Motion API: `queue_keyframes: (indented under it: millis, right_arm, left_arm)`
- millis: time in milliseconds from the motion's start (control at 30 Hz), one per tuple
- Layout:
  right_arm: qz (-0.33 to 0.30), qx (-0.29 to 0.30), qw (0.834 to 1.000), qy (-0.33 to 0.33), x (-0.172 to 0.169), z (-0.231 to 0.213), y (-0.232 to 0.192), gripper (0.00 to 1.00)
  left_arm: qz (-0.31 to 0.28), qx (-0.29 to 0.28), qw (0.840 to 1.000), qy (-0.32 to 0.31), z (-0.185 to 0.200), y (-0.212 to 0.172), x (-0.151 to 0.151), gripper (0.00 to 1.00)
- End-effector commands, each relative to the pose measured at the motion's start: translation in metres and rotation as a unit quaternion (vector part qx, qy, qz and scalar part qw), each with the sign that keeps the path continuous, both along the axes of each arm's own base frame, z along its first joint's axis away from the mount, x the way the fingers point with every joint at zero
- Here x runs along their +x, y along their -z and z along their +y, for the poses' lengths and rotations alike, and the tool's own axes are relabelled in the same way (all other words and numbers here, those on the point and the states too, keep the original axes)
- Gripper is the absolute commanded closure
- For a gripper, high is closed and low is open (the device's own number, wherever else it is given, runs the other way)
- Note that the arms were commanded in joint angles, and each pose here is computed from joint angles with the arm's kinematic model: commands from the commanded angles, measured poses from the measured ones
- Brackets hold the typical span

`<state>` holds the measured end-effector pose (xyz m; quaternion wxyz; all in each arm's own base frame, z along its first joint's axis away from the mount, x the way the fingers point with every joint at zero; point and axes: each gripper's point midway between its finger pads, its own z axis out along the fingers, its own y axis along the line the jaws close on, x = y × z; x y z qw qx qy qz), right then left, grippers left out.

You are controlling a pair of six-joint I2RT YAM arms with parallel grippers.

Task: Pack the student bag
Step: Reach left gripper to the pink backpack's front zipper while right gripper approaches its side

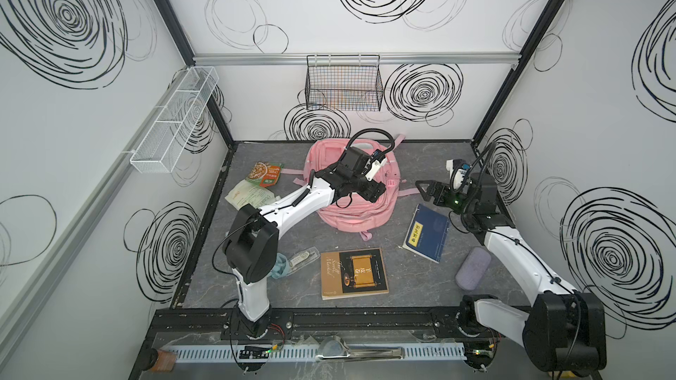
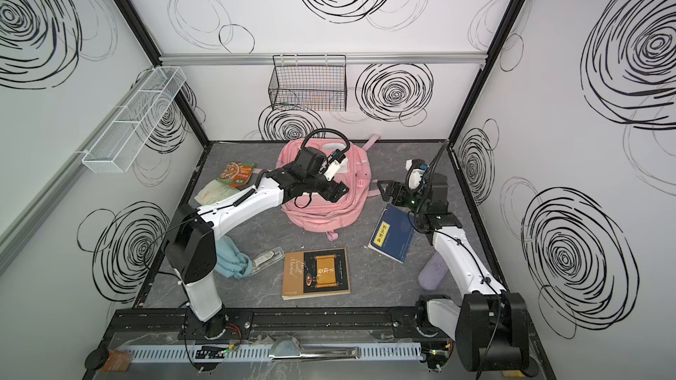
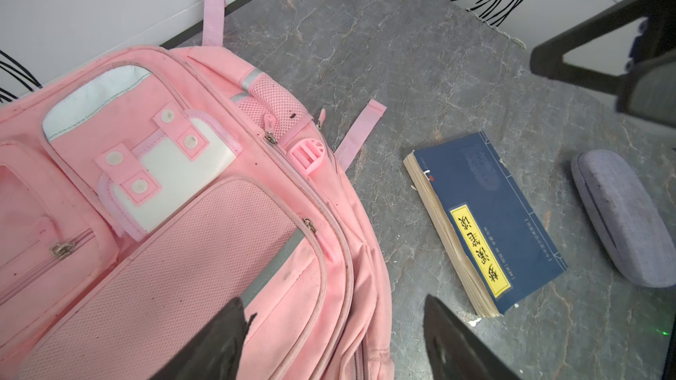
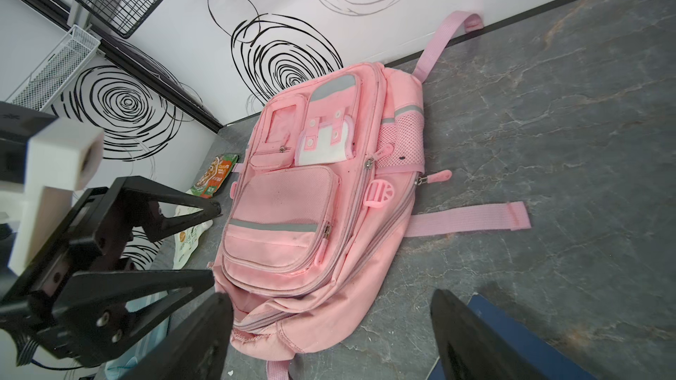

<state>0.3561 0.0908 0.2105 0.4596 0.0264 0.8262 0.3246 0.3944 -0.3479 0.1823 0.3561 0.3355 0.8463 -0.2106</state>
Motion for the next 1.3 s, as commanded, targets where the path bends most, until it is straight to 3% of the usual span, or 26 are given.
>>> queue_keyframes:
  millis: [0,400,667,933,1000,1267]
  right_arm:
    - [-0.007,-0.010,1.000,0.013,-0.004,-0.005,0.000,0.11]
    - [0.005,-0.009,1.000,0.011,-0.005,-0.004,0.009,0.12]
    - [0.021,-0.007,1.000,0.001,-0.003,0.004,0.023,0.13]
    - [0.025,-0.012,1.000,-0.003,0.001,0.006,0.028,0.13]
    - [0.024,-0.012,1.000,-0.004,0.003,0.006,0.028,0.13]
    - [0.022,-0.012,1.000,-0.009,0.008,0.008,0.024,0.13]
  left_arm:
    - [0.021,0.001,1.000,-0.001,-0.011,0.018,0.002,0.21]
    - [0.042,0.055,0.996,-0.049,-0.016,0.067,0.029,0.22]
    - [0.004,0.131,0.987,-0.095,-0.009,0.083,0.058,0.22]
    - [0.020,0.169,0.979,-0.110,-0.002,0.116,0.066,0.26]
    - [0.022,0.173,0.978,-0.112,0.000,0.119,0.068,0.31]
    - [0.041,0.161,0.979,-0.121,0.007,0.118,0.074,0.81]
